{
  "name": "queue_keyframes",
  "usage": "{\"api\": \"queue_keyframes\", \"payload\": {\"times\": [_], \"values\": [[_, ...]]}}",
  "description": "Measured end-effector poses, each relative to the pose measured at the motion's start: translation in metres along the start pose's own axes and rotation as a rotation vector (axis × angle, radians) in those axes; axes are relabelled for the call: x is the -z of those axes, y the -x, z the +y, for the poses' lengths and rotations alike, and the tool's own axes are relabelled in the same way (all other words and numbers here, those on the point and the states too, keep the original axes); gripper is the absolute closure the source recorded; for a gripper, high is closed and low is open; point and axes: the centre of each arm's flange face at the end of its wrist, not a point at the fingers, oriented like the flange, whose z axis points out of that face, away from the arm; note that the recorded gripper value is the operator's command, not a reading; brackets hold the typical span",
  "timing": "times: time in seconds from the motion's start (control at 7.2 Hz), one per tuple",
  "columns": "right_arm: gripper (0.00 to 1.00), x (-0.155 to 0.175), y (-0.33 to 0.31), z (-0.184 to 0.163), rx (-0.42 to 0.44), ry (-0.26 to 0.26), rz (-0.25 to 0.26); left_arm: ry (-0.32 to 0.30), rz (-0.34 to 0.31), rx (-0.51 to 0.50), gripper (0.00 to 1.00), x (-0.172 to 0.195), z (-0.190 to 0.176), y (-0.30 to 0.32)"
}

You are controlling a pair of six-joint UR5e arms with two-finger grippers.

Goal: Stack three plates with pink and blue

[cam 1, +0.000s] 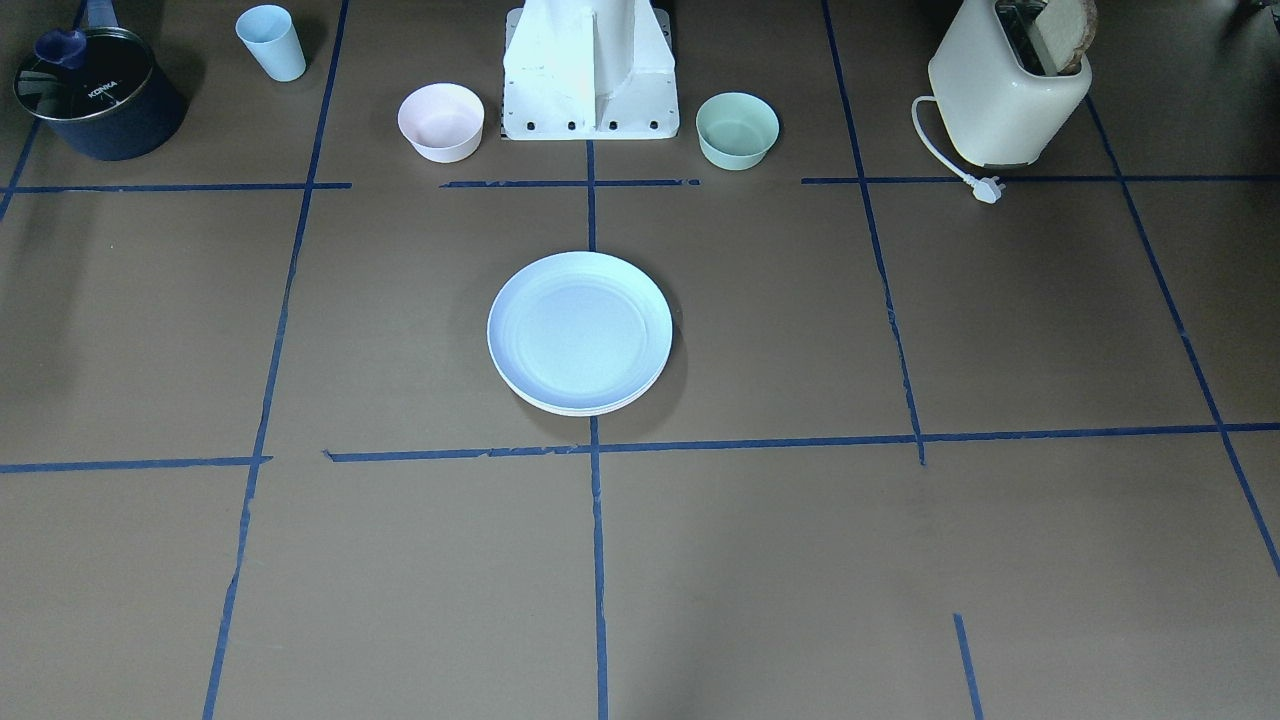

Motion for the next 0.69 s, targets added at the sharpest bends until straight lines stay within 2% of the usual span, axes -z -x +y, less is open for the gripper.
{"api": "queue_keyframes", "payload": {"times": [0.69], "values": [[0.0, -0.0069, -0.0089, 0.0128, -0.024, 0.016, -0.002, 0.005, 0.001, 0.005, 0.0, -0.0023, 0.0047, 0.0015]]}}
